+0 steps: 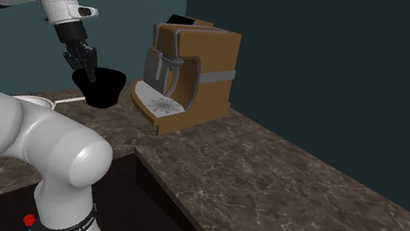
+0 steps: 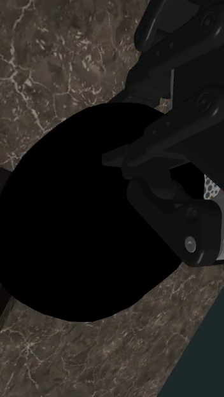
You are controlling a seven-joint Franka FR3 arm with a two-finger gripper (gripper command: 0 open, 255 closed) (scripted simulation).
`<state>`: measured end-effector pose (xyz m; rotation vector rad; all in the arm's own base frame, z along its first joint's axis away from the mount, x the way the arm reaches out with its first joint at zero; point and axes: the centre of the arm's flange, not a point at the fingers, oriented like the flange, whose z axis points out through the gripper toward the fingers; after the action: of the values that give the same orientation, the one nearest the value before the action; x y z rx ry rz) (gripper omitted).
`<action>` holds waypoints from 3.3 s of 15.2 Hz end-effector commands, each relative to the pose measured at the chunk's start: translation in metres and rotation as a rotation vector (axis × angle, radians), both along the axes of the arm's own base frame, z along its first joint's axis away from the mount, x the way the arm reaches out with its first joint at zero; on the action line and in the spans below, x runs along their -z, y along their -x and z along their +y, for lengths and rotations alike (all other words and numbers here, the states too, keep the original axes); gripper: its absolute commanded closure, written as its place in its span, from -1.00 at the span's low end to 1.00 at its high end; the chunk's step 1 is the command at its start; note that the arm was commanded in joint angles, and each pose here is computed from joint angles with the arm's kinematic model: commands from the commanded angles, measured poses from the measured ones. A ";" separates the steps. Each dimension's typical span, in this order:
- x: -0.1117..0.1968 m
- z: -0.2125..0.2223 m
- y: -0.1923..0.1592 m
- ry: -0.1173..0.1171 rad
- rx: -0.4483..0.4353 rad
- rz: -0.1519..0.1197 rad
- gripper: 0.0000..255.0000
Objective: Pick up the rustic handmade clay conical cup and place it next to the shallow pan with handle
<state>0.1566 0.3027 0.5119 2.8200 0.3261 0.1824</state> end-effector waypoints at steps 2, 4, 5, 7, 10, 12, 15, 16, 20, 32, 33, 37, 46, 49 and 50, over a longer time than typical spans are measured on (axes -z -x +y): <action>-0.001 0.024 0.031 0.000 0.001 0.000 1.00; -0.001 0.041 0.052 0.000 0.001 0.000 1.00; -0.001 0.049 0.062 0.000 0.001 0.000 1.00; -0.001 0.065 0.083 0.000 0.001 0.000 1.00; -0.001 0.090 0.114 0.000 0.001 0.000 1.00; -0.001 0.106 0.135 0.000 0.001 0.000 1.00; -0.001 0.131 0.166 0.000 0.001 0.000 1.00; -0.001 0.139 0.176 0.000 0.001 0.000 1.00; -0.002 0.172 0.217 0.000 0.001 0.000 1.00; -0.002 0.270 0.342 0.000 0.001 0.000 1.00; -0.002 0.278 0.352 0.000 0.001 0.000 1.00; 0.014 0.286 0.362 0.000 0.001 0.000 1.00; 0.061 0.286 0.362 0.000 0.001 0.000 1.00; 0.077 0.286 0.362 0.000 0.001 0.000 1.00; 0.082 0.286 0.362 0.000 0.001 0.000 1.00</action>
<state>-0.2053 0.5876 0.4341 2.8196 0.3241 0.1820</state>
